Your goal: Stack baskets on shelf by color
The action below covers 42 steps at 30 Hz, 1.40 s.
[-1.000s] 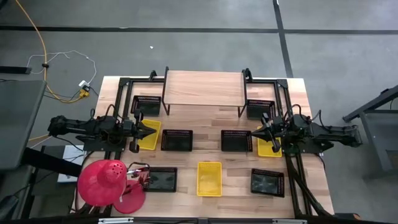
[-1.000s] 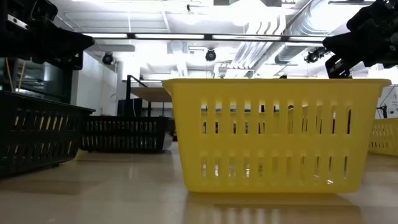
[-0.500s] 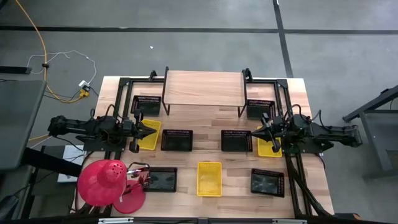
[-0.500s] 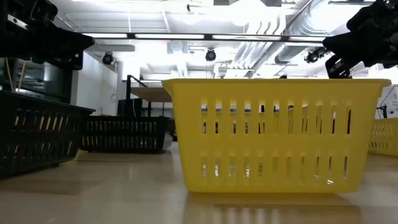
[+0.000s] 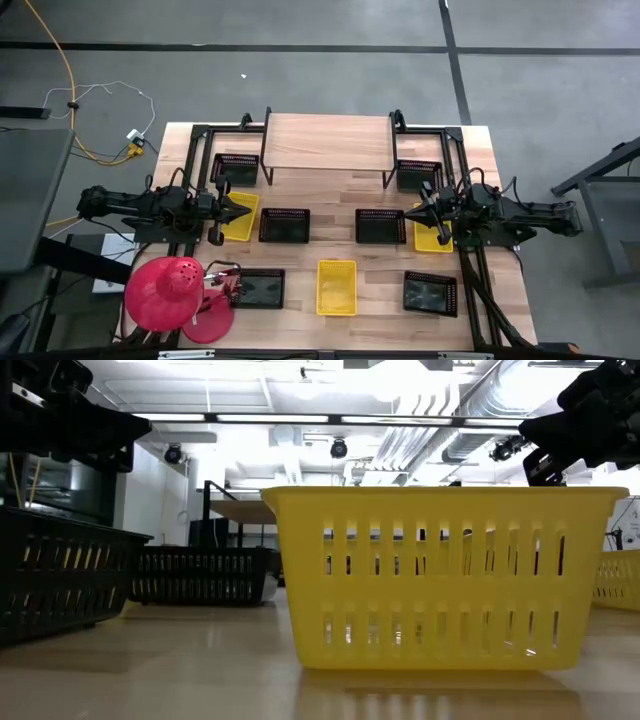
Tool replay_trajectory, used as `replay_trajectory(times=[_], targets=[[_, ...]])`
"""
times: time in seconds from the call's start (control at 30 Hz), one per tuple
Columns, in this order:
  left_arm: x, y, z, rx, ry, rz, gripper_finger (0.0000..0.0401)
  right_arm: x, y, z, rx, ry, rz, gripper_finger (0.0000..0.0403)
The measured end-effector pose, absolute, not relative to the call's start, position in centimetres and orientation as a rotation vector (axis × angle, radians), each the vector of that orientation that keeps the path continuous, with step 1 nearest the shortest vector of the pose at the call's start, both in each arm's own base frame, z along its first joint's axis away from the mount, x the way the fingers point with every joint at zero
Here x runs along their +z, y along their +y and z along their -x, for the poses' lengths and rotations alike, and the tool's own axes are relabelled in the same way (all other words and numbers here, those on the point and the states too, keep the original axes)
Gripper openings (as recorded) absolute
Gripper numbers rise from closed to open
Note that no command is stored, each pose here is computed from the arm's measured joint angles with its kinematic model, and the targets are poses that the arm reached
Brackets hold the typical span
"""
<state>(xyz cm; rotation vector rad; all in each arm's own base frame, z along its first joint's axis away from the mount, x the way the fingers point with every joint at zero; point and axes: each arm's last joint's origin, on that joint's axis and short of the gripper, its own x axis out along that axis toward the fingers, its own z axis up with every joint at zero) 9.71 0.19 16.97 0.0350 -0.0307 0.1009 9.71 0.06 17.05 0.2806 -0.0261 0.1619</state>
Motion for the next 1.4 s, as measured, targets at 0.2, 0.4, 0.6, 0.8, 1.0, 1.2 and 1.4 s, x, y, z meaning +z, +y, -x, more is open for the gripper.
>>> replay_trajectory(times=[0.2, 0.4, 0.6, 0.8, 1.0, 1.2, 1.4], targets=[[16.97, 0.19, -9.71, 0.101, -0.031, -0.035, 0.0, 17.05, 0.06, -9.71, 0.162, -0.026, -0.28, 0.0], [16.97, 0.19, -9.72, 0.101, -0.03, -0.035, 0.0, 17.03, 0.06, -9.71, 0.162, -0.025, -0.281, 0.0], [16.97, 0.19, -9.71, 0.101, -0.031, -0.035, 0.0, 17.05, 0.06, -9.71, 0.162, -0.026, -0.28, 0.0], [16.97, 0.19, -9.72, 0.101, -0.031, -0.035, 0.0, 17.05, 0.06, -9.71, 0.162, -0.027, -0.281, 0.0], [16.97, 0.19, -9.71, 0.1, -0.031, -0.026, 0.0, 17.04, 0.06, -9.71, 0.162, -0.026, -0.281, 0.0], [16.97, 0.18, -9.71, 0.097, -0.036, 0.062, 0.0, 17.05, 0.06, -9.71, 0.162, -0.026, -0.28, 0.0], [17.25, 0.21, -9.7, 0.103, -0.066, 0.079, 0.0, 17.05, 0.06, -9.71, 0.162, -0.026, -0.281, 0.0]])
